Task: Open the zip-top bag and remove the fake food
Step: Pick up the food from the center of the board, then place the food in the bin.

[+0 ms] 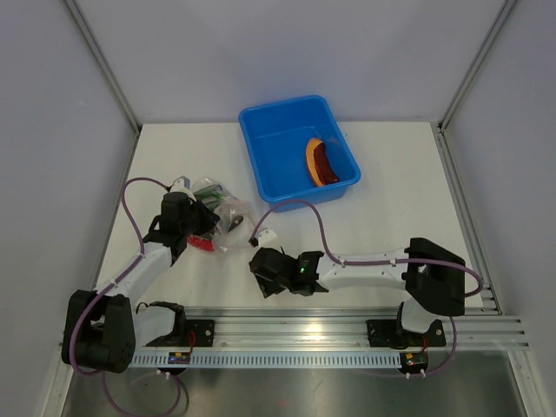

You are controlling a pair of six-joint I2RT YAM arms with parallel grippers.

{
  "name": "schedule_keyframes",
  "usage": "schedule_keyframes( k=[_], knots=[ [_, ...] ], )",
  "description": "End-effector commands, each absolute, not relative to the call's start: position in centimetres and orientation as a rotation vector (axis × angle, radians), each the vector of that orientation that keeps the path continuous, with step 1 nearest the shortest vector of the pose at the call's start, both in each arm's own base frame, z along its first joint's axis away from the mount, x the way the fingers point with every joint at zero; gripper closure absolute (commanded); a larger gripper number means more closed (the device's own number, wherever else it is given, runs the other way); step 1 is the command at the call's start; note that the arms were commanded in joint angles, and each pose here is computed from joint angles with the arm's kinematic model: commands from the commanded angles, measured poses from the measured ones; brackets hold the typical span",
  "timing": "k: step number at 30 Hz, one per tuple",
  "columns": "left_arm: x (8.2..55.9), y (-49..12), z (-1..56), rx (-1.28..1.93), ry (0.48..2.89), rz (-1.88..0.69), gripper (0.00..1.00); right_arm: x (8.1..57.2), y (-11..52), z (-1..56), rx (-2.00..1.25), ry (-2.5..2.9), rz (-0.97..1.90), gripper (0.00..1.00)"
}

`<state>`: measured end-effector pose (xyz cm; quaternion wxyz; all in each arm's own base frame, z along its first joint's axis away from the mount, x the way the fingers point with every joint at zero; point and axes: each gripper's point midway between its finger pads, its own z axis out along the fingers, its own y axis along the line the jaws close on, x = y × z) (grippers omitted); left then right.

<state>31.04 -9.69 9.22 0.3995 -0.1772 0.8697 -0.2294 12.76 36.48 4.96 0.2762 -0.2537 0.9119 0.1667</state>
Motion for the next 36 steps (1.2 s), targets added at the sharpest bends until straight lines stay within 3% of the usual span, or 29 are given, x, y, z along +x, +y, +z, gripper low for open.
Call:
schedule_keyframes(
  k=[1, 6, 18, 24, 36],
  knots=[
    [31.8, -9.6, 10.8, -0.423, 2.145, -0.584, 1.00, 14.5, 38.2, 10.2, -0.669, 2.327, 0.479, 0.51],
    [31.7, -9.6, 10.7, -0.423, 2.147, -0.586, 1.00, 17.1, 38.2, 14.0, -0.622, 2.300, 0.562, 0.52],
    [31.7, -9.7, 10.7, -0.421, 2.146, -0.592, 1.00, 31.3, 31.7, 21.4, -0.271, 2.199, 0.606, 0.54],
    [31.7, -9.7, 10.6, -0.423, 2.149, -0.589, 1.00, 37.1, 27.9, 23.0, -0.097, 2.129, 0.587, 0.54],
    [31.7, -9.7, 10.5, -0.425, 2.152, -0.591, 1.00, 44.9, 23.4, 20.3, 0.076, 2.035, 0.393, 0.55]
  ],
)
